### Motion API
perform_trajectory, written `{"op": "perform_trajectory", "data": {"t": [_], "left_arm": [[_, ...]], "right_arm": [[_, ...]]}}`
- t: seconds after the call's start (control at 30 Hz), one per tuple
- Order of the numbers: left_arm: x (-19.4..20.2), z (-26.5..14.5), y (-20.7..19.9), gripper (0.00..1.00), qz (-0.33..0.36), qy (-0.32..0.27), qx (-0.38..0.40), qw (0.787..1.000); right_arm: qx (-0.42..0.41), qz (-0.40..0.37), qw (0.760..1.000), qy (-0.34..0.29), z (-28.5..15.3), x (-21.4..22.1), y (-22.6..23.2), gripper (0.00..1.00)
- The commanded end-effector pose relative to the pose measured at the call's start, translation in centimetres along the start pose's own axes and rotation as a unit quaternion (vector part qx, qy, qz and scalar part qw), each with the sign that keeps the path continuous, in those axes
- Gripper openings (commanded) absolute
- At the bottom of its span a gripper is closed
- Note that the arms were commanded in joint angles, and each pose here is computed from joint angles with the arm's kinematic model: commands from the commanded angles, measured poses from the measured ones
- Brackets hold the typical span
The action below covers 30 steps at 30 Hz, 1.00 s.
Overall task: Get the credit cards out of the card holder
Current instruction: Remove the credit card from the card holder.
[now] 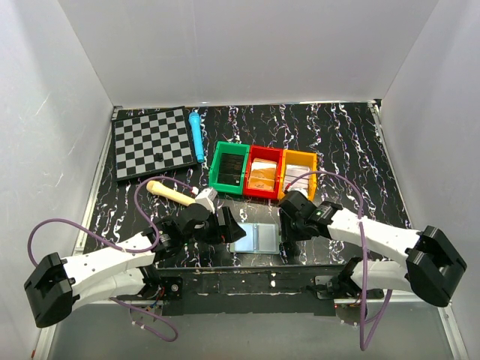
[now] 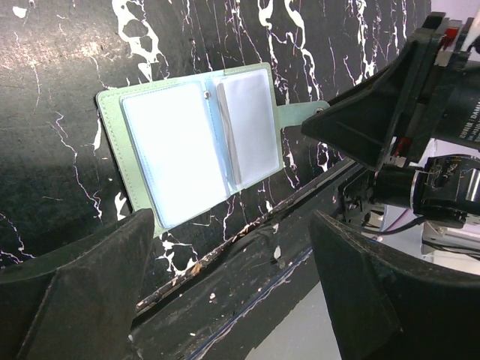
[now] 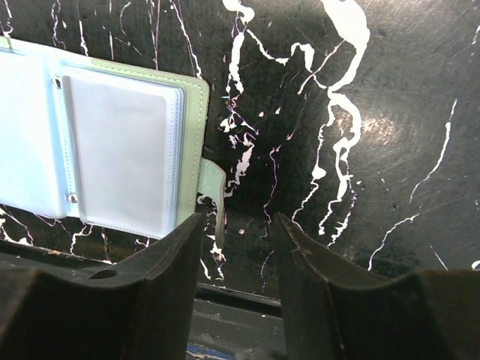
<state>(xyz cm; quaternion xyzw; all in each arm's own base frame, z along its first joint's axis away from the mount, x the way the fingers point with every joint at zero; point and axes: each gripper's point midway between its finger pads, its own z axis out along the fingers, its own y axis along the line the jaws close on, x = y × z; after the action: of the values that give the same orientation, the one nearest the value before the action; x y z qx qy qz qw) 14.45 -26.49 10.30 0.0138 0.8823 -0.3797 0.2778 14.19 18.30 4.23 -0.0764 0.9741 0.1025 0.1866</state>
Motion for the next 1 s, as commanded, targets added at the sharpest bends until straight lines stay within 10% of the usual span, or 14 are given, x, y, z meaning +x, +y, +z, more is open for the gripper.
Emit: {"op": "perform_trajectory", "data": {"t": [0.0,0.23,0.5,0.97], "left_arm": [[-1.2,-0.3,-1.3,0.84,-0.002,-0.022,0.017,1.000],[-0.9,-0.1,-1.3,0.84,-0.003,-0.016,0.017,1.000],[-0.9,0.1,-1.2,0.81,-0.003,-0.015,0.016,1.000],[-0.9,2.9,-3.8,0.78,0.031,0.016,0.012,0.999]], "right_arm": [[-0.020,0.016,1.000,-0.009,0.0,-1.1,1.5,0.49],[-0.010,0.018,1.000,-0.008,0.7,-1.1,1.1,0.38],[-0.037,0.010,0.999,-0.009,-0.1,-1.3,2.1,0.01],[-0.137,-0.038,0.988,-0.054,-5.6,-2.1,5.9,0.01]]}}
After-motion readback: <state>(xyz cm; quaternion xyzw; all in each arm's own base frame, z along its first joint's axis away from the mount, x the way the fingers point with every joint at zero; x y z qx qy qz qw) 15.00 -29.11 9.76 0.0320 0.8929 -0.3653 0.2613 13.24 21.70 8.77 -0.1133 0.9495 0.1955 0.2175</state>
